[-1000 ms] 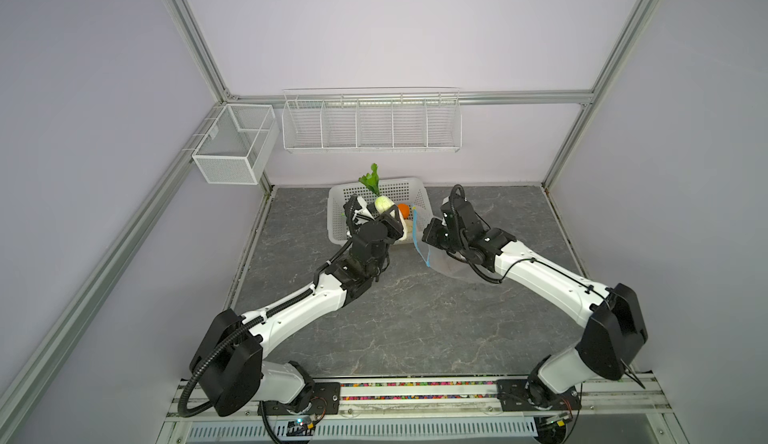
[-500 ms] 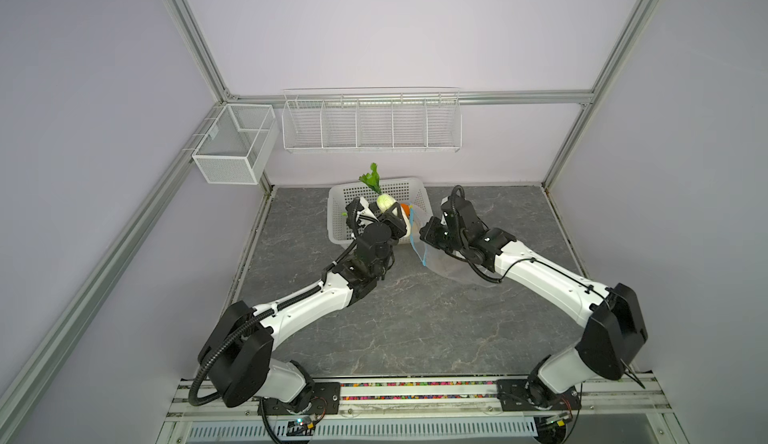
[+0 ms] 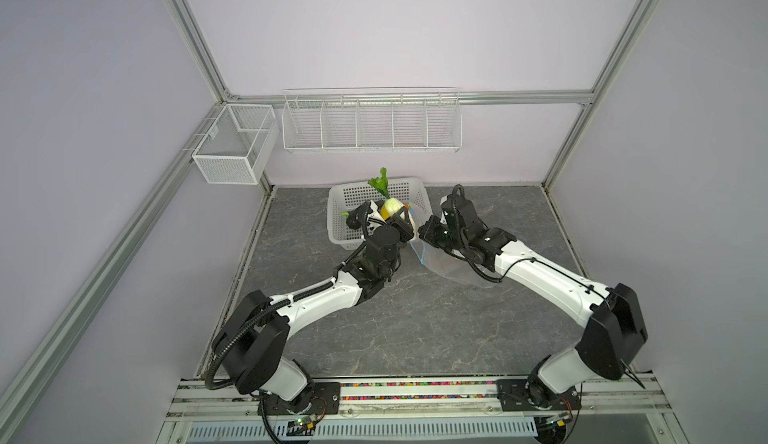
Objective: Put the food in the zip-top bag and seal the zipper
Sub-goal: 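Carry the white radish over the bag mouth beside the right gripper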
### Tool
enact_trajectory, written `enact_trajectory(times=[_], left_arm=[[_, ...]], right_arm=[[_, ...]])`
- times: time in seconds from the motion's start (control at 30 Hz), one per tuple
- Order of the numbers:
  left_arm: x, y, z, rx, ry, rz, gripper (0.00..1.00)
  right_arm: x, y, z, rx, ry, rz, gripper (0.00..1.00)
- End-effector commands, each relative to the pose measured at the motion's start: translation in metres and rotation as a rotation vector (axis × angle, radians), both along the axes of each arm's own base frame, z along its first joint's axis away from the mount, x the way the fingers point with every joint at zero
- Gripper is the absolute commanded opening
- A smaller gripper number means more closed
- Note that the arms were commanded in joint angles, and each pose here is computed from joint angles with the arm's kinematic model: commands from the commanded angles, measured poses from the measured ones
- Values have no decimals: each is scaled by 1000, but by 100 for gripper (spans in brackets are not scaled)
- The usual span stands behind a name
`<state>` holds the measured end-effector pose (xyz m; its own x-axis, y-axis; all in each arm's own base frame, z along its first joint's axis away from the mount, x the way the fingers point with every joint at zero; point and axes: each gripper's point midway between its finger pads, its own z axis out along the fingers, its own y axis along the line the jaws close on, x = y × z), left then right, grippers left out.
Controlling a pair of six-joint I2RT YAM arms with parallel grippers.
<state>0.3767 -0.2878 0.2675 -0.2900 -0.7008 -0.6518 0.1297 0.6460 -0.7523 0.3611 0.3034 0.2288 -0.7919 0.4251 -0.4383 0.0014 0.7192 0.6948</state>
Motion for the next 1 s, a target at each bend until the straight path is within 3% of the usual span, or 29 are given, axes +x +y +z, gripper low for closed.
enact_trajectory(times=[0.0,0.5,0.97], left_arm=[[3,-7,14,-42,-32,2,23],[-4,-12,10,-10,-53,13,23],[-15,-10,30,-98,-77,-7,23]], right_arm=[[1,5,21,50,-29,-2,6],[-3,2,33,74,-52,-10,6],[-5,-3,33,76,-67,-20,6]])
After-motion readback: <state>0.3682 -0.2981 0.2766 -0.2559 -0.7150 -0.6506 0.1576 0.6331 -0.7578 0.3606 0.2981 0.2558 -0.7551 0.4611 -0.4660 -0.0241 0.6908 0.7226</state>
